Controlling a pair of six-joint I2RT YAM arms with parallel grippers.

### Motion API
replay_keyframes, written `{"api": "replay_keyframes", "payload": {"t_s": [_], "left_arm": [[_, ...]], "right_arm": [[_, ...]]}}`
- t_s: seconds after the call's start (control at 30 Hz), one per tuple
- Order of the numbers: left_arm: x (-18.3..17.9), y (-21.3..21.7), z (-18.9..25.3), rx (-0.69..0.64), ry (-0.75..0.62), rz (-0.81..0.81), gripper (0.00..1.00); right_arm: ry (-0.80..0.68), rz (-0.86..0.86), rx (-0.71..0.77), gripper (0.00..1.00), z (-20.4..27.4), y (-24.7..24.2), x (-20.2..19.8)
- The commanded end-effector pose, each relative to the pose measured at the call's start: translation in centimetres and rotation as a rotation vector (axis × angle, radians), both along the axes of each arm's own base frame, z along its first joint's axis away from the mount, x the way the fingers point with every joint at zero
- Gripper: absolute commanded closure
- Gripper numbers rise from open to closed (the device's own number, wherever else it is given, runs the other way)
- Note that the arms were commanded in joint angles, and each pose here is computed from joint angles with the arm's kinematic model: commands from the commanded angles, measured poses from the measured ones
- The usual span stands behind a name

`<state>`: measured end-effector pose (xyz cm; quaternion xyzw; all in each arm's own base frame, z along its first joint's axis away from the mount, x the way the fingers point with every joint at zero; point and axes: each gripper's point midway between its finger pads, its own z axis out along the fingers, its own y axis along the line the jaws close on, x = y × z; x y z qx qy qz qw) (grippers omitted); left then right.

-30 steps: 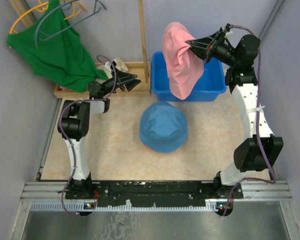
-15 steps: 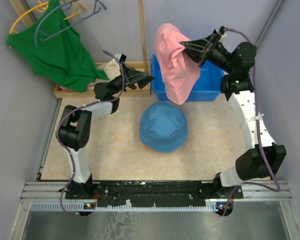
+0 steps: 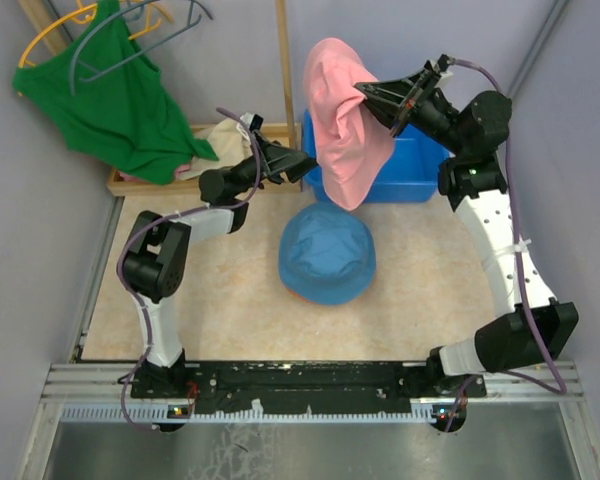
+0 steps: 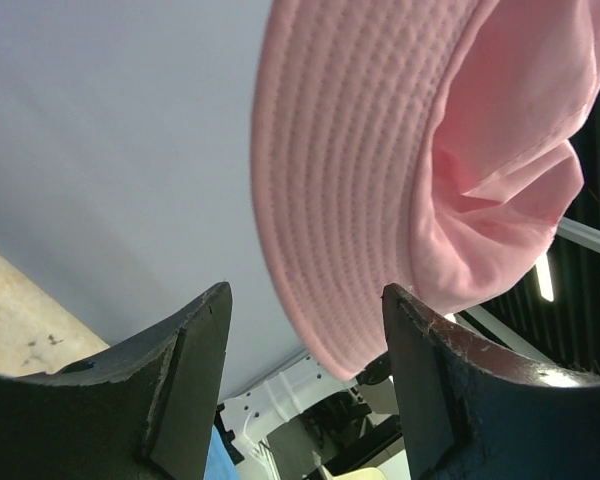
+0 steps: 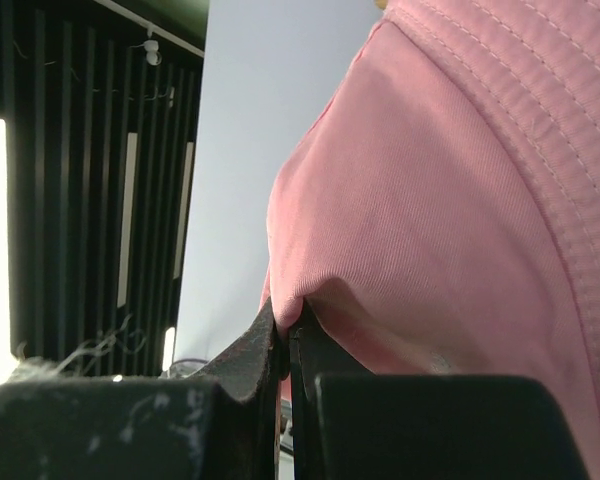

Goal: Stack the hats

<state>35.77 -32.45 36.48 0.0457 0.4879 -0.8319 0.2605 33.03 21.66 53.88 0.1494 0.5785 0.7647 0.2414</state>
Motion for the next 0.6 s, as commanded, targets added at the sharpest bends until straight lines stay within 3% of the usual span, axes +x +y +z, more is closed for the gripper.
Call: {"api": "replay_keyframes", "payload": {"t_s": [0.0,0.57], "left_arm": [[-1.5,0.0,1.3,-0.049,-0.099,0.014,0.32],[-3.2,-1.5,2.9,-0.162,-0.066,-0.052,0.32]], "right_arm": [[-0.117,-0.008,0.04,1.0,3.6,-0.5,-3.5],[-0.105,-0.011,0.05,1.0,2.3,-0.5,-3.0]]}}
